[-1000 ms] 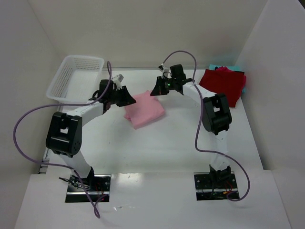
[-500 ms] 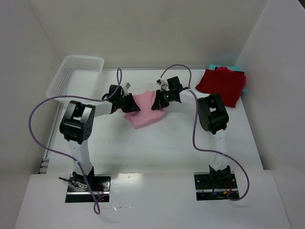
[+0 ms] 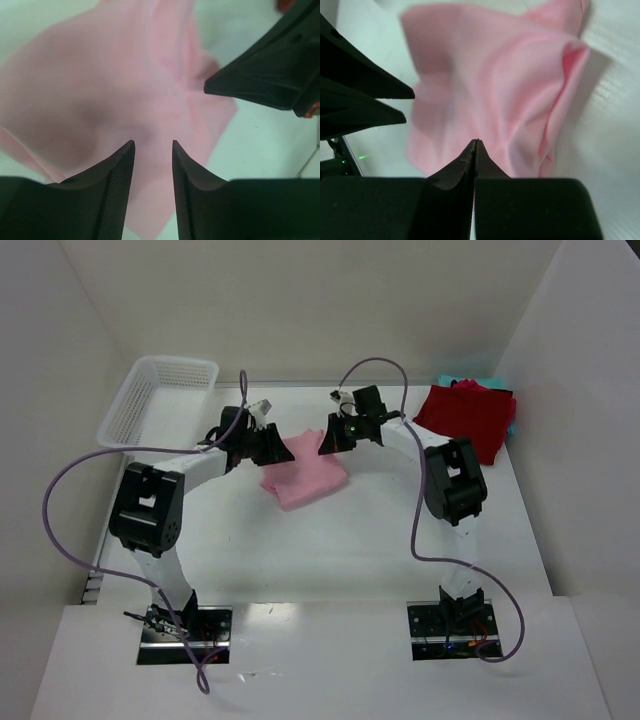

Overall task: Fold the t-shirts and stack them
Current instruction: Fold the long partially folded tshirt into a neat square

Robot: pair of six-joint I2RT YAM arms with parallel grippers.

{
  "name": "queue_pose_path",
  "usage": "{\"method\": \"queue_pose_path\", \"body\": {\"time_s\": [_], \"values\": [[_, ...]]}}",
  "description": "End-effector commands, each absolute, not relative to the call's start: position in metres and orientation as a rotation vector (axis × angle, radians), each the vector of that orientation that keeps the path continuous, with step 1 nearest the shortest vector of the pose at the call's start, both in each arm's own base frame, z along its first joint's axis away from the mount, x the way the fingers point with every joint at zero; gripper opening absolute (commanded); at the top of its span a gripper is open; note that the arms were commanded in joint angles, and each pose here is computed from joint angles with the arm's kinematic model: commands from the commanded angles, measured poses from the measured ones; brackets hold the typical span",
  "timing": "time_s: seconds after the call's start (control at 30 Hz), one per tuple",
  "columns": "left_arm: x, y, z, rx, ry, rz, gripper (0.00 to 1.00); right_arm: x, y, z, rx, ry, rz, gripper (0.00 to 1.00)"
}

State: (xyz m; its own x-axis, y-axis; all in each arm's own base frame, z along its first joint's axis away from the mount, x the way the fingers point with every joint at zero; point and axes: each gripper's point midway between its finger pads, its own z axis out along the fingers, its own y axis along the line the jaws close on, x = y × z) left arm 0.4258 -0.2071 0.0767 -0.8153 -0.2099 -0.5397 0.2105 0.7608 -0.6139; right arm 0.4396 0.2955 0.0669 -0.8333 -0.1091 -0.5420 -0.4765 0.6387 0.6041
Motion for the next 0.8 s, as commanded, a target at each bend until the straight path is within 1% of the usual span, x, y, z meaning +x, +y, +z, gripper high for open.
{"method": "queue_pose_path", "body": {"time_s": [0.0, 0.07, 0.13, 0.17, 0.27, 0.33, 0.4, 0.43, 0.5, 0.57, 0.6, 0.67, 0.7, 0.77], "values": [[0.421, -0.213, 0.146, 0.149, 2.191, -0.966, 0.44, 0.454, 0.294, 0.177, -0.507, 2.151, 1.018, 0.00], [0.407, -0.219, 0.160, 0.191, 2.169, -1.011, 0.46, 0.446, 0.290, 0.175, -0.463, 2.180, 1.021, 0.00], [0.391, -0.231, 0.162, 0.255, 2.174, -1.077, 0.46, 0.435, 0.287, 0.172, -0.441, 2.185, 1.032, 0.00], [0.384, -0.236, 0.167, 0.278, 2.171, -1.102, 0.44, 0.430, 0.286, 0.168, -0.411, 2.201, 1.047, 0.00], [0.362, -0.253, 0.154, 0.335, 2.212, -1.128, 0.40, 0.406, 0.284, 0.146, -0.384, 2.249, 1.120, 0.00], [0.350, -0.258, 0.139, 0.311, 2.261, -1.131, 0.32, 0.392, 0.281, 0.123, -0.352, 2.306, 1.143, 0.00], [0.342, -0.267, 0.129, 0.305, 2.273, -1.127, 0.28, 0.384, 0.278, 0.113, -0.345, 2.328, 1.143, 0.00], [0.342, -0.266, 0.121, 0.272, 2.291, -1.092, 0.22, 0.379, 0.276, 0.105, -0.340, 2.343, 1.143, 0.00], [0.334, -0.267, 0.106, 0.243, 2.321, -1.074, 0.17, 0.378, 0.276, 0.093, -0.333, 2.366, 1.142, 0.00], [0.342, -0.259, 0.095, 0.181, 2.337, -0.989, 0.10, 0.381, 0.277, 0.087, -0.344, 2.371, 1.136, 0.00], [0.343, -0.256, 0.087, 0.155, 2.352, -0.971, 0.09, 0.381, 0.276, 0.076, -0.345, 2.394, 1.132, 0.00], [0.346, -0.252, 0.074, 0.127, 2.377, -0.926, 0.07, 0.390, 0.280, 0.078, -0.350, 2.380, 1.132, 0.00], [0.346, -0.250, 0.068, 0.115, 2.397, -0.905, 0.07, 0.392, 0.278, 0.066, -0.346, 2.406, 1.111, 0.00], [0.348, -0.251, 0.058, 0.107, 2.430, -0.877, 0.06, 0.400, 0.281, 0.064, -0.357, 2.410, 1.105, 0.00]]}}
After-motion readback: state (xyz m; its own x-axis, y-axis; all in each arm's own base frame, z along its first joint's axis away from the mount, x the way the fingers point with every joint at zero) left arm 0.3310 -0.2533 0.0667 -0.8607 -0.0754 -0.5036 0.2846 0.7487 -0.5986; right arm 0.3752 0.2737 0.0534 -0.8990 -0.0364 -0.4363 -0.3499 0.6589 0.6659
